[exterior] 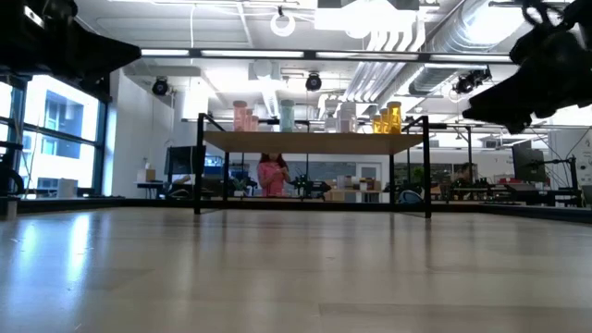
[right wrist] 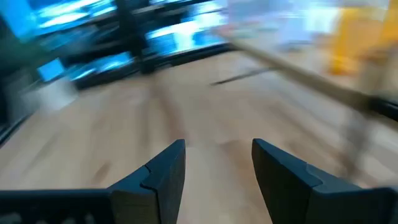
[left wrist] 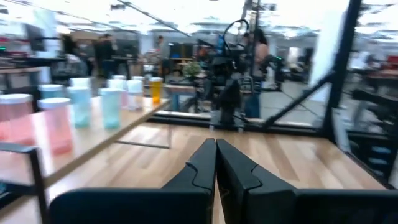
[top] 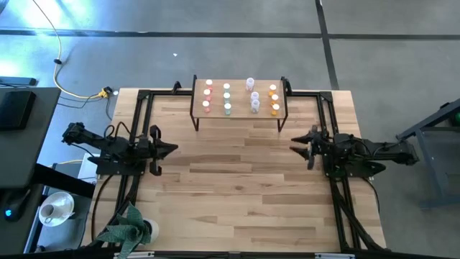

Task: Pick and place medicine bottles onto shelf by color
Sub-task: Return to Home Position

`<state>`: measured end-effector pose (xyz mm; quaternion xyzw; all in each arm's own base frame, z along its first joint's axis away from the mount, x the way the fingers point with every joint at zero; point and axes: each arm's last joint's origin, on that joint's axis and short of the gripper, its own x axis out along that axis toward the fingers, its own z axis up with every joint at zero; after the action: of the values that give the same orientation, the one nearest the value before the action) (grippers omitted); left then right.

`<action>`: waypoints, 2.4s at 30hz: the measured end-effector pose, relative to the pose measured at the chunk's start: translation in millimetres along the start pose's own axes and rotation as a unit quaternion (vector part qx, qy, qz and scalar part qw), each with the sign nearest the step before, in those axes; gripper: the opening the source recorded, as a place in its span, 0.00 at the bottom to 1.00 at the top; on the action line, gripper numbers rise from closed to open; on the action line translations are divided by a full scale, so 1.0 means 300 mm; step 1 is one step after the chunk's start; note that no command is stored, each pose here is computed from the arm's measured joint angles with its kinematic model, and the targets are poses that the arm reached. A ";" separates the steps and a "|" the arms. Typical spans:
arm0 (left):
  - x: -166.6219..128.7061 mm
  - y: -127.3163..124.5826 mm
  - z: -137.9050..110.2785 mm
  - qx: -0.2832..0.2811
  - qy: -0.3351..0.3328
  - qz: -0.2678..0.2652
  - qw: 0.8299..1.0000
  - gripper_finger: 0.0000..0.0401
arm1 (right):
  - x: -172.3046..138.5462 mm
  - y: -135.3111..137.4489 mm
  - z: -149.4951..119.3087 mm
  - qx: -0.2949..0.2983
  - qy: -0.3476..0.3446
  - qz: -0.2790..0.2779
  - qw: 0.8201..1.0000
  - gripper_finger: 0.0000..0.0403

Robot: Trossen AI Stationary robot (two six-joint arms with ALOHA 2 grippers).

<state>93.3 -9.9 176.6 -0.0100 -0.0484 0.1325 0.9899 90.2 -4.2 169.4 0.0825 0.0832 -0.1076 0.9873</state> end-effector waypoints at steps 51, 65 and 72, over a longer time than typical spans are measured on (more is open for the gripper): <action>0.000 0.006 -0.005 0.022 0.008 0.030 0.999 0.00 | -0.002 -0.025 0.004 0.096 -0.036 -0.128 0.987 0.44; 0.000 0.006 -0.005 0.022 0.008 0.030 0.999 0.00 | -0.002 -0.025 0.004 0.095 -0.035 -0.128 0.987 0.44; 0.000 0.006 -0.005 0.022 0.008 0.030 0.999 0.00 | -0.002 -0.025 0.004 0.096 -0.036 -0.128 0.986 0.44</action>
<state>93.0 -8.3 175.0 0.0090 -0.0369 0.1633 0.9858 88.1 -11.5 169.6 0.1615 0.0472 -0.2434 0.9552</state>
